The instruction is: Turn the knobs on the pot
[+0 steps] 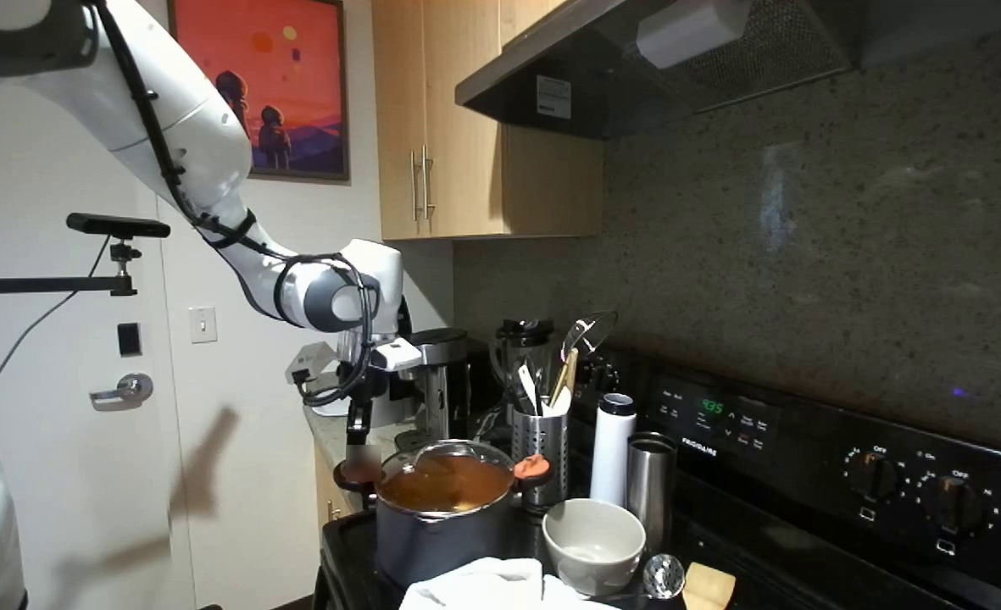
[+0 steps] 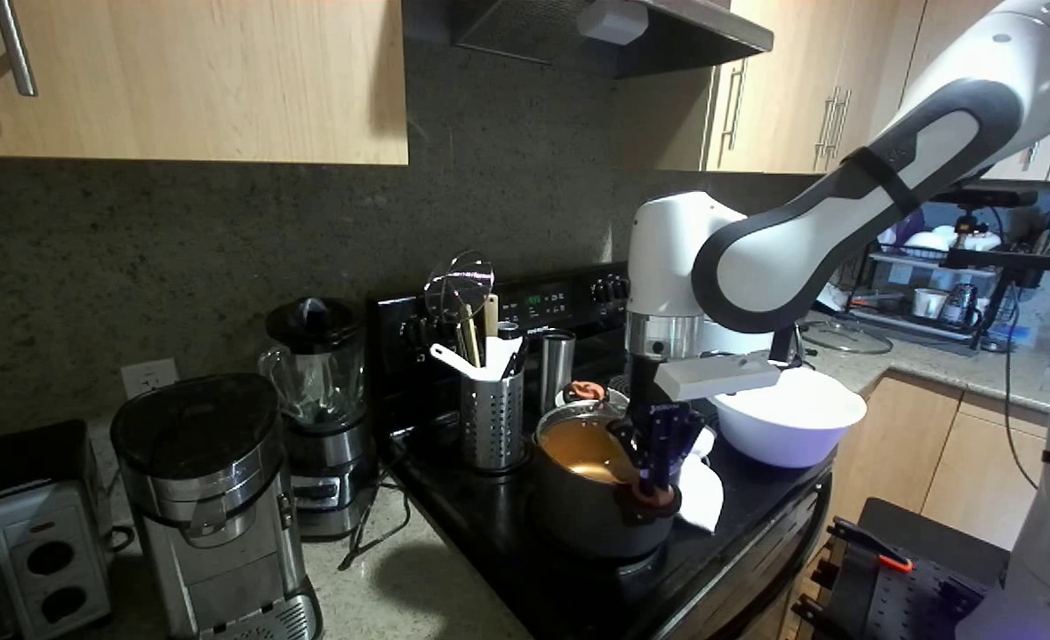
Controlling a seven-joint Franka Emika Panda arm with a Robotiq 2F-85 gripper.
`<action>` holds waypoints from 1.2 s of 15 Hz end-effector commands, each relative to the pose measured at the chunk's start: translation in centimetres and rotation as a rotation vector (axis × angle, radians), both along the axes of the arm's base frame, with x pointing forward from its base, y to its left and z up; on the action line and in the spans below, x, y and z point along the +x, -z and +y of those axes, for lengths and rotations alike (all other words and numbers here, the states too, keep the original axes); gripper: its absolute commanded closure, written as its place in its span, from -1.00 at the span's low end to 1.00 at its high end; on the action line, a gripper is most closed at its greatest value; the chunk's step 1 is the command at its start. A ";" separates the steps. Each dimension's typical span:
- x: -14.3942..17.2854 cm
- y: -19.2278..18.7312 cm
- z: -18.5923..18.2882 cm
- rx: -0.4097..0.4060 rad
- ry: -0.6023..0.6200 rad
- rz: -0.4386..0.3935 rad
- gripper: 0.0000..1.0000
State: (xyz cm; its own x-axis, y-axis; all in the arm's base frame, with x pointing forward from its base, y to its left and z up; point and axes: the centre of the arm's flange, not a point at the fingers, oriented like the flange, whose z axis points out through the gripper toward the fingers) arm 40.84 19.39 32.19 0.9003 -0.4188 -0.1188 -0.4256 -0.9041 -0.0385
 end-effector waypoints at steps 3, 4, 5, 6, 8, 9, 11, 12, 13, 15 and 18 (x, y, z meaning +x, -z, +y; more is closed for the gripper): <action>0.4 0.1 0.9 0.001 0.012 -0.014 0.91; 0.5 0.0 0.9 -0.002 0.020 -0.015 0.91; 0.5 0.0 0.8 -0.004 0.030 -0.015 0.91; 0.5 0.0 0.8 -0.009 0.049 -0.015 0.91; 0.5 -0.2 0.8 -0.014 0.102 -0.021 0.91; 0.5 -0.3 0.8 -0.019 0.131 -0.025 0.91; 0.5 -0.3 0.8 -0.030 0.190 -0.030 0.91; 0.6 -0.4 0.8 -0.037 0.224 -0.032 0.91; 0.6 -0.4 0.9 -0.045 0.258 -0.038 0.91; 0.5 -0.3 1.2 -0.068 0.324 -0.045 0.91; 0.5 -0.2 1.5 -0.114 0.414 -0.052 0.91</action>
